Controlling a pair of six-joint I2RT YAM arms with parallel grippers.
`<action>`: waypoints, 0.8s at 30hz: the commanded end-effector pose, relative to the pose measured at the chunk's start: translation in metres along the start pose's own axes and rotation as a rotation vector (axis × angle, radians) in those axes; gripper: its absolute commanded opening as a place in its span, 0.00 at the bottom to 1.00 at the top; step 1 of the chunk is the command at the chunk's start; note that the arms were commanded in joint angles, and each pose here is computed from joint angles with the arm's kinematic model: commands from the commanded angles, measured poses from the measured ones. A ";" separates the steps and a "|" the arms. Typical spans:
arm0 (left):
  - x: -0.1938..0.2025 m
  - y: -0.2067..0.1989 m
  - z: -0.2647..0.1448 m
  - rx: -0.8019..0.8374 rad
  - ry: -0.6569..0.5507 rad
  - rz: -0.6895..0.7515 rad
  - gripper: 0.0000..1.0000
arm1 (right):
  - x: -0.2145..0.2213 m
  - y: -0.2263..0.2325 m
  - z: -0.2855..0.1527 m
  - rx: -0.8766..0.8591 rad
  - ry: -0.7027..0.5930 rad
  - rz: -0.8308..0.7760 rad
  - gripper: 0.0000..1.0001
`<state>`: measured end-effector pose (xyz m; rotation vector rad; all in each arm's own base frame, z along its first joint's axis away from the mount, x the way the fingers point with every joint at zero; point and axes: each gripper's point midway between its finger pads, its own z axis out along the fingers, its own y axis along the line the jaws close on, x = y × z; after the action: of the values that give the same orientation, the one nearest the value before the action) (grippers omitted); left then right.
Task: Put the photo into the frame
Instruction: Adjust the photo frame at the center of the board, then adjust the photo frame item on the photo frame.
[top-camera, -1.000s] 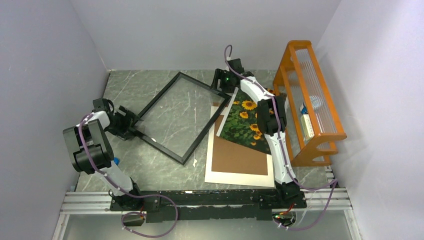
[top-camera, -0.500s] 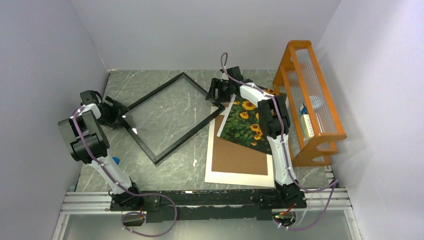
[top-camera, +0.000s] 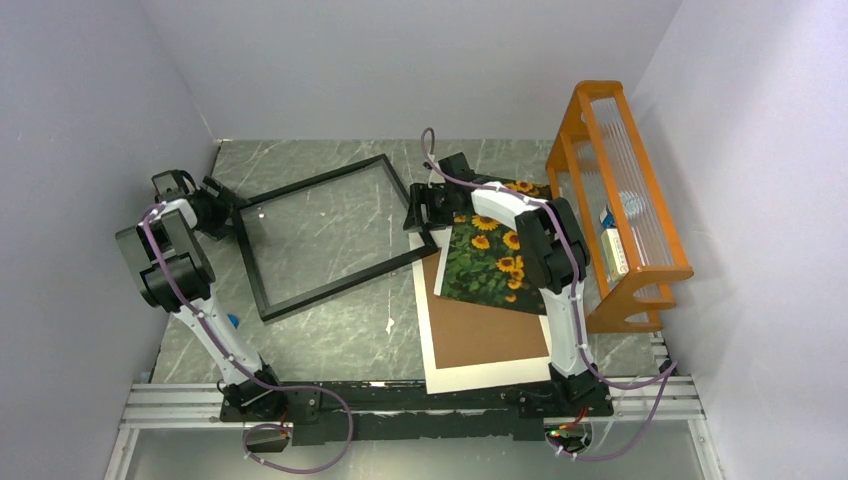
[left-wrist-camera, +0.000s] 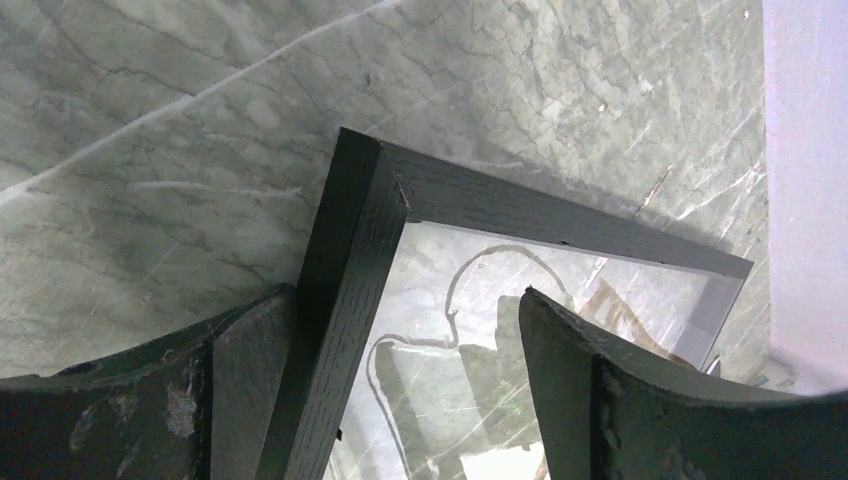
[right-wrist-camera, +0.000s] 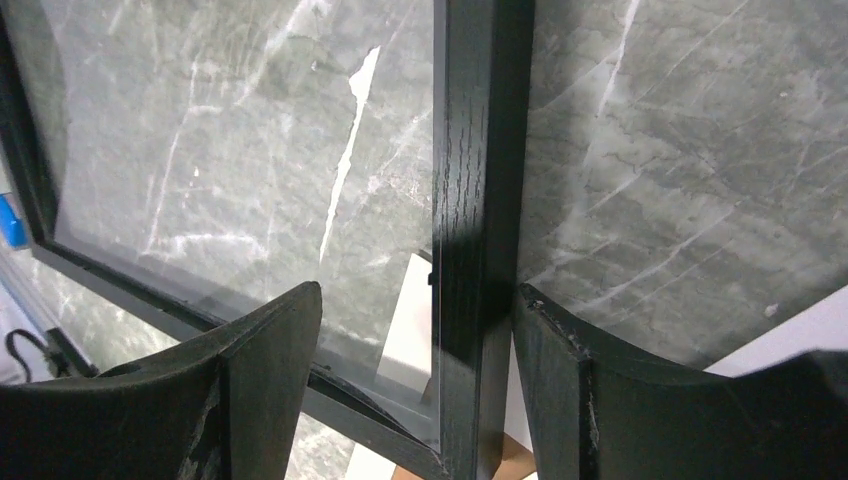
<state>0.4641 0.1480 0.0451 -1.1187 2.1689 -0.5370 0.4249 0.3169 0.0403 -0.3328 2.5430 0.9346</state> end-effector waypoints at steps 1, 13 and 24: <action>0.052 0.013 0.003 -0.064 0.179 -0.021 0.87 | -0.001 0.044 -0.012 -0.052 0.000 -0.074 0.72; 0.028 0.030 -0.024 -0.253 0.127 0.053 0.91 | -0.076 0.020 -0.027 0.130 -0.144 0.032 0.68; 0.036 0.029 -0.025 -0.236 0.148 0.028 0.84 | -0.071 0.014 -0.002 0.119 -0.087 0.052 0.50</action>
<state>0.4322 0.1417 0.0364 -1.1668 2.3672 -0.3761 0.4814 0.3277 0.0818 -0.1856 2.5044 0.7880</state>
